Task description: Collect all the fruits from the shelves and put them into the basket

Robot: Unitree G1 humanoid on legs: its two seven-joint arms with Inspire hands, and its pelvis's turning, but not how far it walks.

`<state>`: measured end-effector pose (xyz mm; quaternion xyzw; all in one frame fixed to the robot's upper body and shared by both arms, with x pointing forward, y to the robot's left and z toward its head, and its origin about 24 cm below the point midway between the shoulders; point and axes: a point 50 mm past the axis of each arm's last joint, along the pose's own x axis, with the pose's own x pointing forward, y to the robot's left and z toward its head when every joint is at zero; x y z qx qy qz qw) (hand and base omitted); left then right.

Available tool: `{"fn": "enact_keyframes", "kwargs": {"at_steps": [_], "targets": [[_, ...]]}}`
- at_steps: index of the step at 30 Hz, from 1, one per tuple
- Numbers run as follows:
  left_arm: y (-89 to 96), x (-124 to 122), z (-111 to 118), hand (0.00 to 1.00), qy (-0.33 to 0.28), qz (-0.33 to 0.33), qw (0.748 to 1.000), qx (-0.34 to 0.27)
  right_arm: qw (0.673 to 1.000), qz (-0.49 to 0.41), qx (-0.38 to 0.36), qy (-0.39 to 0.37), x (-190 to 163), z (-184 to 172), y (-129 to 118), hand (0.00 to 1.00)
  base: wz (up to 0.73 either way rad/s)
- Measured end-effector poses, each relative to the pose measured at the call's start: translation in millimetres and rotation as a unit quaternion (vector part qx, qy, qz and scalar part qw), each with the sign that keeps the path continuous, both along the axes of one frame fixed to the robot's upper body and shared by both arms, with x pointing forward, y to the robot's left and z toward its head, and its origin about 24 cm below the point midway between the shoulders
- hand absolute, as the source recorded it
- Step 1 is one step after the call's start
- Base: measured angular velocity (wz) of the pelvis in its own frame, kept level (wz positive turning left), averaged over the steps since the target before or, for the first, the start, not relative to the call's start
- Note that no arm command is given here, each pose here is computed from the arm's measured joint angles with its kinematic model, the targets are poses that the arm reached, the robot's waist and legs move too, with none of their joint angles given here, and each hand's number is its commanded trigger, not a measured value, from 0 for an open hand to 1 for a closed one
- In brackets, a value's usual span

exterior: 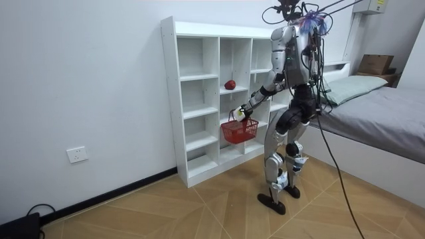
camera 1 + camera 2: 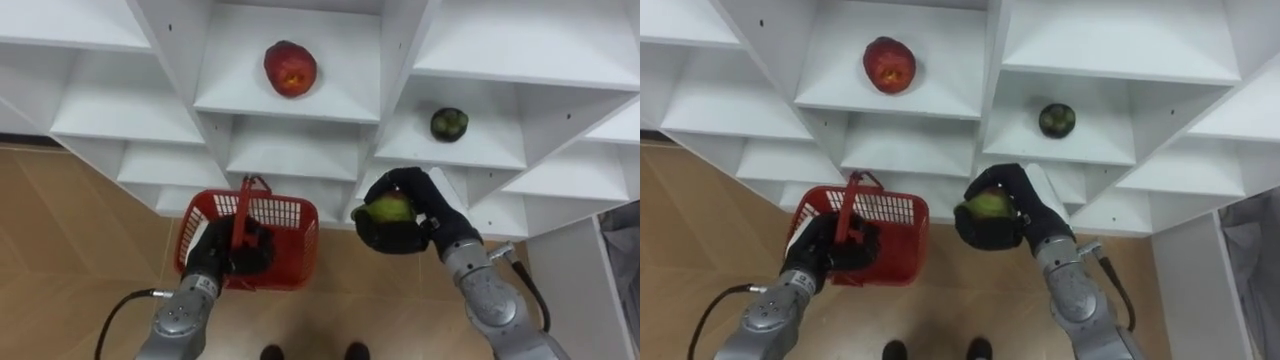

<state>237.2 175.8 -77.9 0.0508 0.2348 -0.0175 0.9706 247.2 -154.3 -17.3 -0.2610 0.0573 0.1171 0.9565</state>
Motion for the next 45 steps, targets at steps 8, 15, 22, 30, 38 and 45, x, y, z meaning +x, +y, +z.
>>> {"fn": "enact_keyframes", "kwargs": {"at_steps": [8, 15, 22, 30, 38, 45], "targets": [[-14.4, -3.3, 0.3, 1.0, -0.004, -0.027, 1.0, -0.015, 1.0, 0.011, -0.004, 0.011, -2.9, -4.8, 3.7, 1.0, 0.0], [-21.3, -5.0, -0.6, 1.0, -0.002, -0.041, 0.999, -0.026, 1.0, 0.018, -0.003, 0.013, -3.4, -5.3, 7.1, 1.0, 0.02], [-27.5, -5.8, -1.4, 1.0, -0.001, -0.047, 0.998, -0.032, 1.0, 0.019, 0.0, 0.013, -3.4, -5.5, 8.9, 1.0, 0.08], [-36.3, -9.5, -3.8, 1.0, 0.006, -0.072, 0.997, -0.028, 1.0, 0.026, 0.006, 0.014, -4.4, -6.3, 16.3, 1.0, 0.0], [-45.9, -11.8, -4.9, 1.0, 0.01, -0.103, 0.994, -0.031, 0.999, 0.045, 0.011, 0.015, -6.0, -6.3, 26.9, 1.0, 0.0], [-46.1, -11.7, -4.8, 1.0, 0.01, -0.104, 0.994, -0.031, 0.998, 0.056, 0.011, 0.015, -6.8, -6.3, 31.8, 1.0, 0.0]]}}
